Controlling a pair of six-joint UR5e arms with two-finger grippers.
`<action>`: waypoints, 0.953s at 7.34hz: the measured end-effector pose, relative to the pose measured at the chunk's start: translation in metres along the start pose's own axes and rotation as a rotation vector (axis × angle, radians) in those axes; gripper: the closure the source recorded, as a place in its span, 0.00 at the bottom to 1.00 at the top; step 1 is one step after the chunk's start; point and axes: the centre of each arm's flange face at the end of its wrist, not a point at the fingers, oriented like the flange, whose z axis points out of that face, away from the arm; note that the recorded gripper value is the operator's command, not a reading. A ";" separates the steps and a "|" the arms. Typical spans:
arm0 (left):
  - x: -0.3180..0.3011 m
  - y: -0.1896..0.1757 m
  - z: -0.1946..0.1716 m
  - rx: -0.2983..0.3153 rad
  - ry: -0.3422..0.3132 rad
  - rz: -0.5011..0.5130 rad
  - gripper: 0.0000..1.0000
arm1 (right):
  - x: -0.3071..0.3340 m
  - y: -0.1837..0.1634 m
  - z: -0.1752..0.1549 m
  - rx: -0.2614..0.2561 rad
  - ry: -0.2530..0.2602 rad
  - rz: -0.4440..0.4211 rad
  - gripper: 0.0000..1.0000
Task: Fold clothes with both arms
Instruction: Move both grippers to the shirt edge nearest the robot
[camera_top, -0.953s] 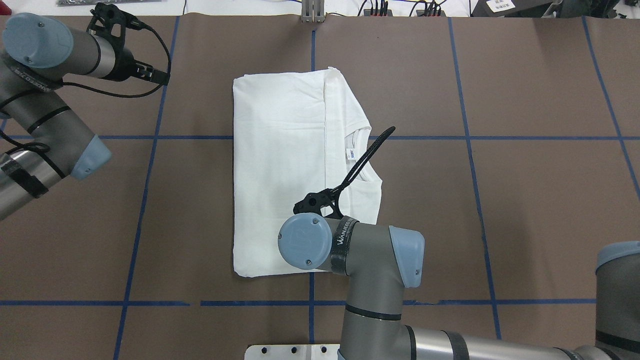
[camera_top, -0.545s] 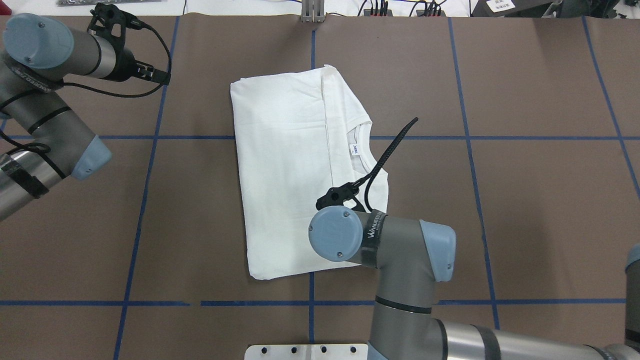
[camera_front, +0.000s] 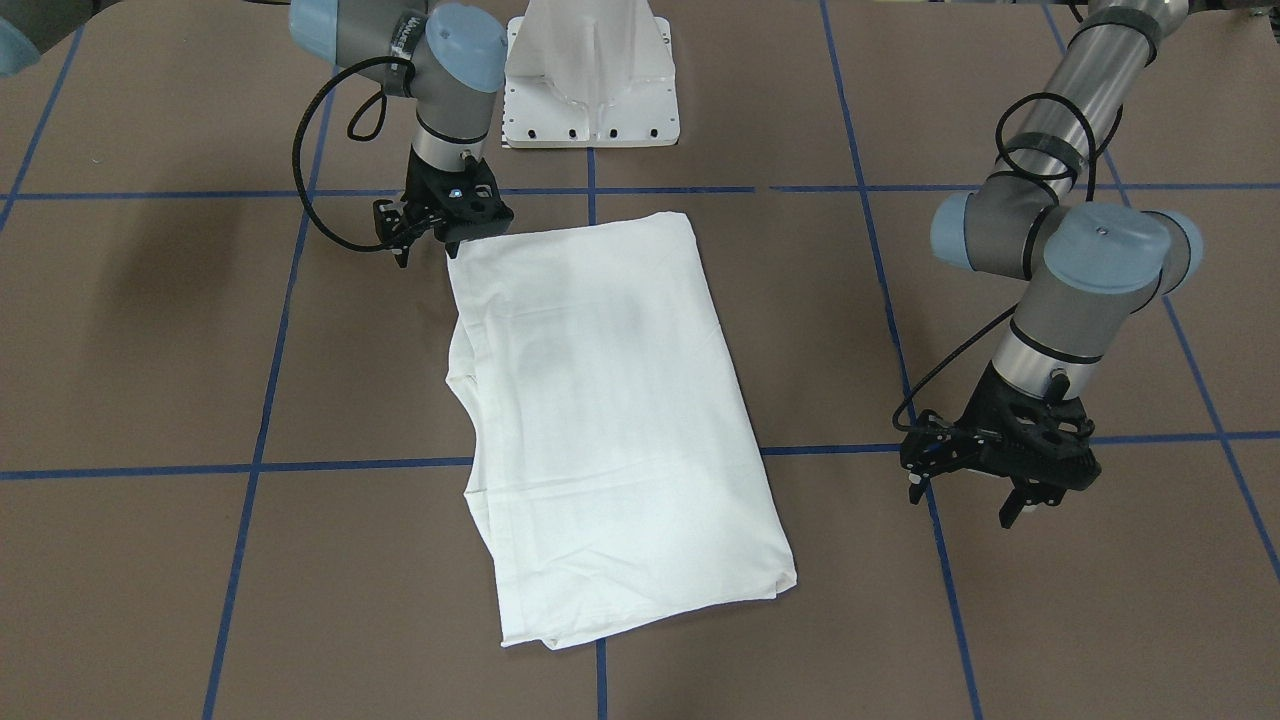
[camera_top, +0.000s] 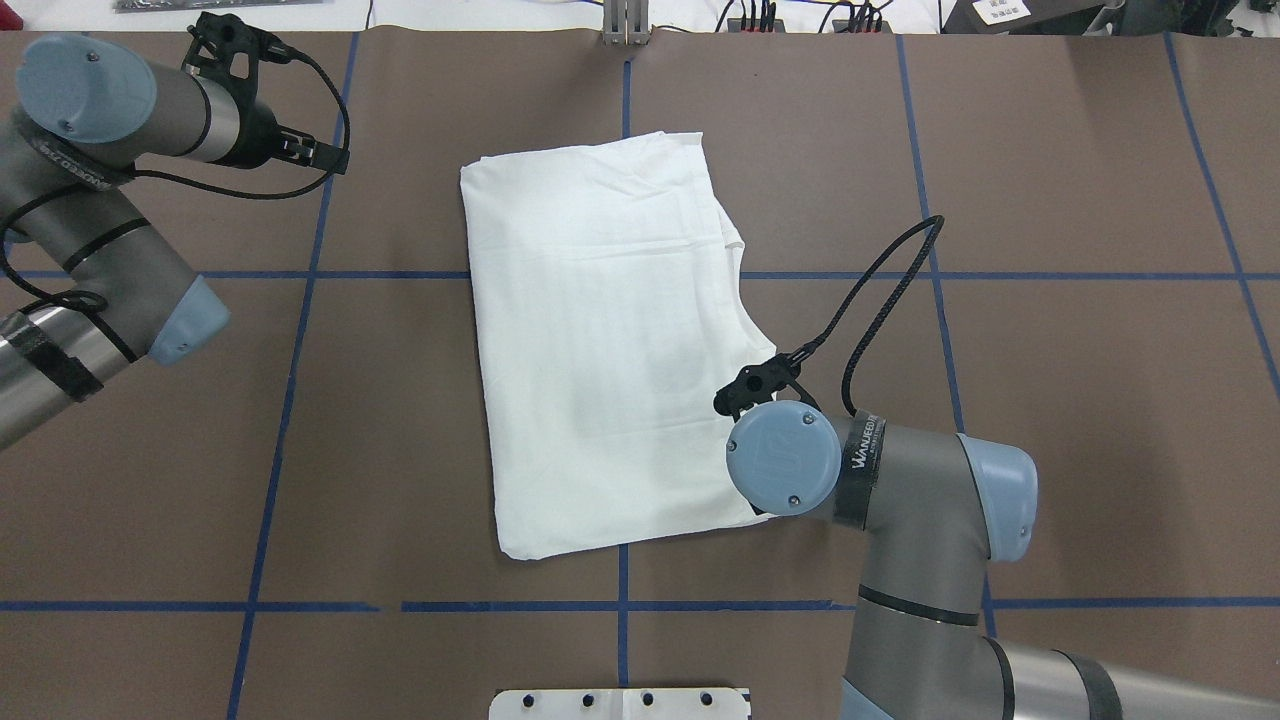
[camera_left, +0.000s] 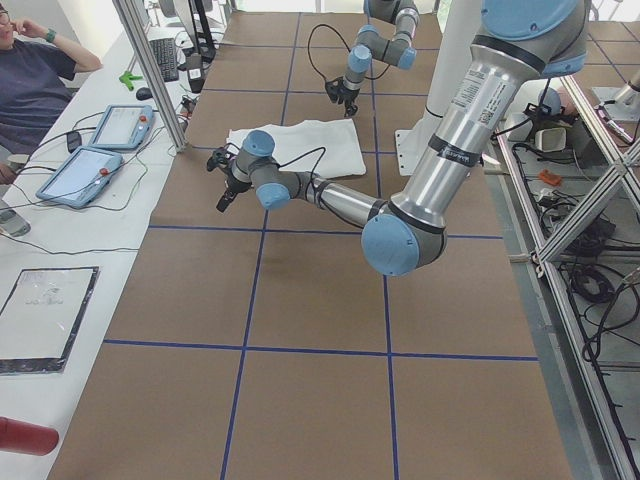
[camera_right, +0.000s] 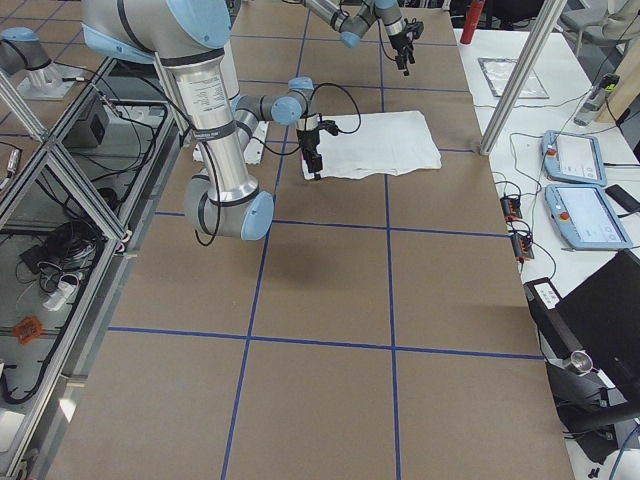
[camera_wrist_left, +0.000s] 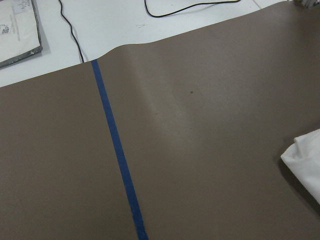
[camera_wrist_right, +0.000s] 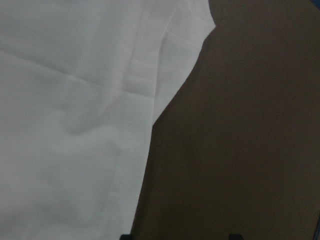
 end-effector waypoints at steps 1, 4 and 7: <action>0.000 0.000 0.000 0.000 0.001 0.000 0.00 | 0.002 -0.005 -0.003 0.015 -0.011 0.020 0.09; 0.024 -0.001 -0.016 -0.007 0.068 -0.036 0.00 | 0.023 -0.040 -0.036 0.156 -0.153 0.189 0.00; 0.092 0.053 -0.054 -0.043 0.196 -0.148 0.00 | 0.047 -0.024 -0.074 0.253 -0.336 0.369 0.00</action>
